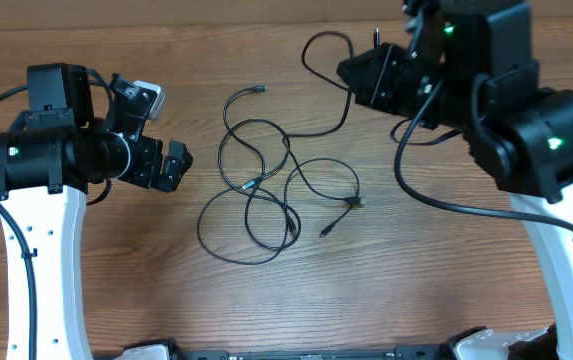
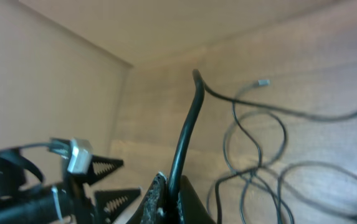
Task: Untangle cables
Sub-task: 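Carry the held cable far right off the table with the right gripper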
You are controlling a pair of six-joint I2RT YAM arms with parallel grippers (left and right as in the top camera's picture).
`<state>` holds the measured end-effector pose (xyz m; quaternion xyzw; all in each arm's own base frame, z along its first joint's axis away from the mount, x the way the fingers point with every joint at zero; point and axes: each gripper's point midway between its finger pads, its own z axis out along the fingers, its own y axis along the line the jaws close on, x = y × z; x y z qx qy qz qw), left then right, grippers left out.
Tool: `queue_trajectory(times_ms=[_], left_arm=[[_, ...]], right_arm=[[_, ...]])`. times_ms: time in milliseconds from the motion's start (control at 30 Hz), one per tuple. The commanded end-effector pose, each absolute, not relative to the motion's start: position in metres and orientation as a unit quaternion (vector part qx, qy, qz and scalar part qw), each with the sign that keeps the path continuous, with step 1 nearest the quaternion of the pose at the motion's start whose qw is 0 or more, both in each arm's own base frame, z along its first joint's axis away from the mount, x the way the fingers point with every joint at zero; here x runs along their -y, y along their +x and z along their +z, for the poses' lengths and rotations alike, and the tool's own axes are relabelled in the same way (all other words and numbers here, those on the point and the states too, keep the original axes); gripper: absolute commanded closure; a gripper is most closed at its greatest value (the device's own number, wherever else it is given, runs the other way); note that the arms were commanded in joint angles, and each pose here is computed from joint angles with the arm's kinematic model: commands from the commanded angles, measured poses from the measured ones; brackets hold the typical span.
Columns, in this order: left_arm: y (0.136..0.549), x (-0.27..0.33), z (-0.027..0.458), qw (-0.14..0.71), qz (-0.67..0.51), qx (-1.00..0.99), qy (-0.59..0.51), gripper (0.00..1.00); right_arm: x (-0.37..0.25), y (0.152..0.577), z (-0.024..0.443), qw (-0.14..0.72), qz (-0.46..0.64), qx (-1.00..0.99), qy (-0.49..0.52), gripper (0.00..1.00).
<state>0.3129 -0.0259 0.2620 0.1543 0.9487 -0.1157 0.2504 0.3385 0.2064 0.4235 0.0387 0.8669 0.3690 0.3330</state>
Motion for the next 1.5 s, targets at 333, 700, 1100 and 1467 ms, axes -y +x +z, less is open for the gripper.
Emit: queue_trajectory(times_ms=[333,700,1100,1467], left_arm=[[0.313,0.027,0.266,0.256,-0.120,-0.946,0.159,0.01],[0.313,0.027,0.266,0.256,-0.120,-0.946,0.159,0.00],[0.313,0.027,0.266,0.256,-0.120,-0.946,0.159,0.00],[0.313,0.027,0.266,0.256,-0.120,-0.946,0.159,0.00]], right_arm=[[-0.138,0.369,0.492,0.456,0.373,-0.802,0.100,0.96],[-0.017,0.400,0.496,0.545,0.235,-0.765,0.249,0.96],[0.140,0.375,0.496,0.592,0.056,-0.684,0.422,0.96],[0.247,0.302,0.479,0.561,-0.094,-0.611,0.550,0.96]])
